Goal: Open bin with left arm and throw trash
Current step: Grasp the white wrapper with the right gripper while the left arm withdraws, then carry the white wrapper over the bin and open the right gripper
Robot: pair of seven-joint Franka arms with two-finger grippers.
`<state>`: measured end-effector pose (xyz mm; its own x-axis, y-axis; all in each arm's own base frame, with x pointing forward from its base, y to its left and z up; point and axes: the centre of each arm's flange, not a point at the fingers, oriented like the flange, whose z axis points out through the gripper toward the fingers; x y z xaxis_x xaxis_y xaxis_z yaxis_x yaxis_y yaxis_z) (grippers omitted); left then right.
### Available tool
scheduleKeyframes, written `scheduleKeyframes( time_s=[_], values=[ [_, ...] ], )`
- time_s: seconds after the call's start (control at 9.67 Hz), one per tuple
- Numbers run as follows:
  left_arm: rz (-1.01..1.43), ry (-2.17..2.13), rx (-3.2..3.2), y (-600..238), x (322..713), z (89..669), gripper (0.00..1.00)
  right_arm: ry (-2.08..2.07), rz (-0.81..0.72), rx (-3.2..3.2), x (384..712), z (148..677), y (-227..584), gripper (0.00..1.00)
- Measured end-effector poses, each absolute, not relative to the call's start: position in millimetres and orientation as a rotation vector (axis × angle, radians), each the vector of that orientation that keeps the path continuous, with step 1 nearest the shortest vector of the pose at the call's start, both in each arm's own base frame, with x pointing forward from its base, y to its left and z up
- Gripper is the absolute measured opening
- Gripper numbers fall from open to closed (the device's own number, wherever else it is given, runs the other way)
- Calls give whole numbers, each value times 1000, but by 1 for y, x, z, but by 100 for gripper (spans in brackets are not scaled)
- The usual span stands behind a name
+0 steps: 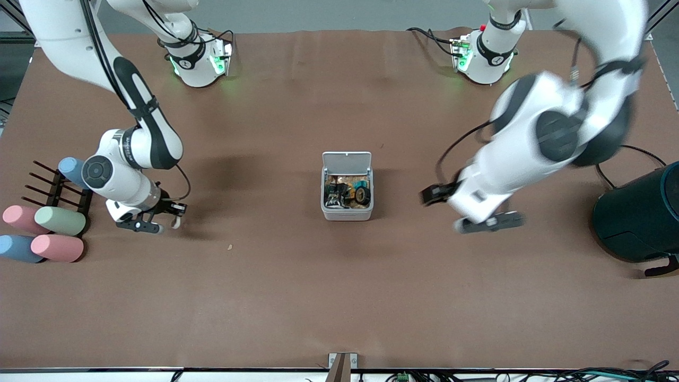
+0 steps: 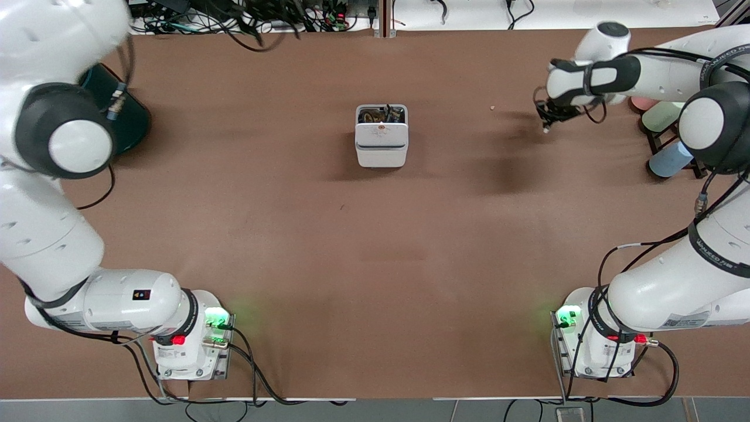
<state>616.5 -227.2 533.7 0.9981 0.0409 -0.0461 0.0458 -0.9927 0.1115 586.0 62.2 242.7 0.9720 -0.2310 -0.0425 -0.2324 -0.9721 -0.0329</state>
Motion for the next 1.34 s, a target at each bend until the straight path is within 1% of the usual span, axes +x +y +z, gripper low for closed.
scheduleKeyframes(
  time_s=[0.21, 0.31, 0.41, 0.52, 0.62, 0.72, 0.93, 1.14, 1.34],
  values=[
    [-7, -115, 3089, -175, 588, 605, 100, 516, 61, -2996, 609, 329, 166, 6],
    [-22, -179, 3126, -141, 572, 632, 100, 563, 45, -2933, 610, 365, 212, 6],
    [-19, -231, 3145, -104, 560, 654, 100, 594, 12, -2882, 607, 395, 256, 6],
    [-2, -269, 3152, -68, 554, 666, 100, 613, -5, -2849, 597, 414, 300, 6],
    [-1, -271, 3154, -41, 551, 668, 100, 612, 2, -2834, 582, 420, 343, 6],
    [14, -241, 3160, -29, 553, 666, 100, 589, 12, -2824, 564, 416, 387, 6],
    [117, -166, 3164, -31, 557, 658, 100, 551, 27, -2811, 546, 387, 444, 6],
    [113, -139, 3162, -38, 544, 654, 100, 519, 72, -2852, 539, 342, 463, 6],
    [107, -144, 3157, -42, 543, 651, 100, 498, 99, -2877, 533, 321, 473, 6]
  ],
)
